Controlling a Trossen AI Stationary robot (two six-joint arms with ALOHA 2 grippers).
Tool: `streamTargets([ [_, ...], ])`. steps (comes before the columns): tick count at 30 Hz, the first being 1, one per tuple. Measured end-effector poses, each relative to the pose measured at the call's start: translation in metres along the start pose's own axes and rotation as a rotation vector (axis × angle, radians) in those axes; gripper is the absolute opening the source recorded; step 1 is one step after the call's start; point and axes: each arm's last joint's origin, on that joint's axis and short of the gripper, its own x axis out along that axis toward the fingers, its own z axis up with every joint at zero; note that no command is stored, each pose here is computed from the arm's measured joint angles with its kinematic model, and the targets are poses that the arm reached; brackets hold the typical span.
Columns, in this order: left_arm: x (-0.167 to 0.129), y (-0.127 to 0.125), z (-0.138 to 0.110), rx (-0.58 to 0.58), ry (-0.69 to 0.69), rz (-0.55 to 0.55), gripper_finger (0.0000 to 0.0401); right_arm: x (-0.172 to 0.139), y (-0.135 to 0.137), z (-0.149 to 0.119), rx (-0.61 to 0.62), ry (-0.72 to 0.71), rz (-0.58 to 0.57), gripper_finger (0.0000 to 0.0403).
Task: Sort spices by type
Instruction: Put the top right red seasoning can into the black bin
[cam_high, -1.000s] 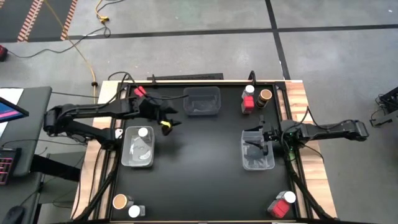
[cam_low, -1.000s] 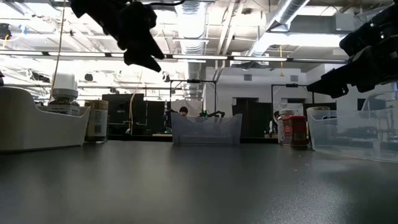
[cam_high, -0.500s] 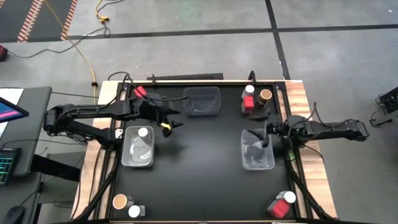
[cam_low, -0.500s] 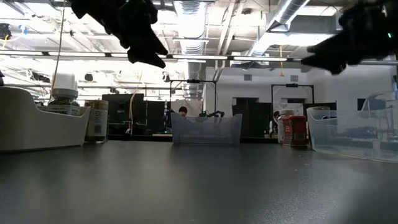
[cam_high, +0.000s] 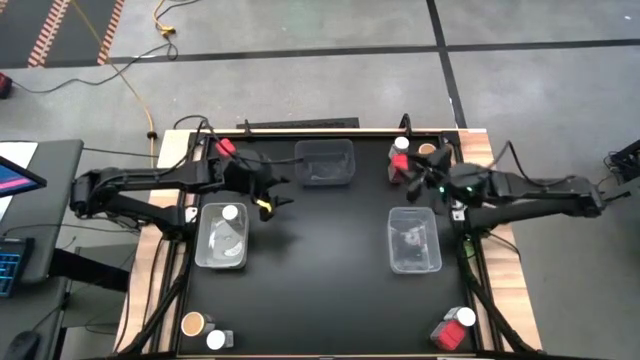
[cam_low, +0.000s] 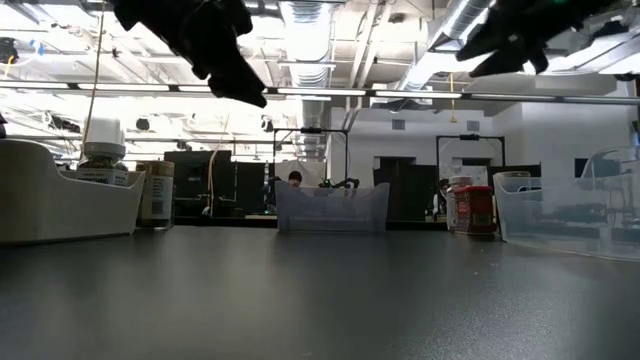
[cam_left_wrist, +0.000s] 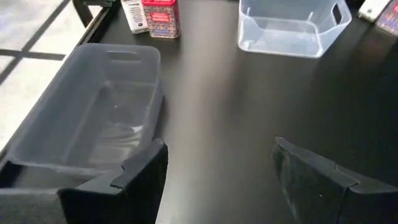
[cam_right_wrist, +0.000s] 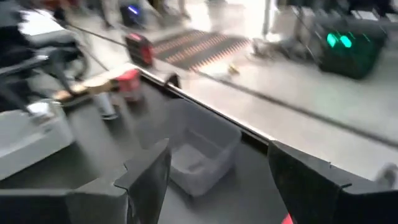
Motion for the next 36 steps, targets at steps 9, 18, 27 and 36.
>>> streamTargets([
  [9, -0.029, 0.033, -0.019, -0.027, -0.057, 0.023, 0.0275, 0.043, 0.008, 0.037, 0.202, 0.374, -0.263, 0.0295],
  [18, -0.048, 0.037, -0.018, 0.046, -0.094, 0.065, 0.0275, 0.092, 0.0, 0.025, 0.419, 0.744, -0.445, 0.0295],
  [27, -0.051, 0.039, -0.023, 0.036, -0.047, 0.076, 0.0275, 0.128, -0.019, -0.003, 0.397, 0.979, -0.593, 0.0294],
  [36, -0.051, 0.039, -0.025, -0.007, -0.034, 0.071, 0.0275, 0.142, -0.053, -0.027, 0.459, 0.979, -0.57, 0.0294],
])
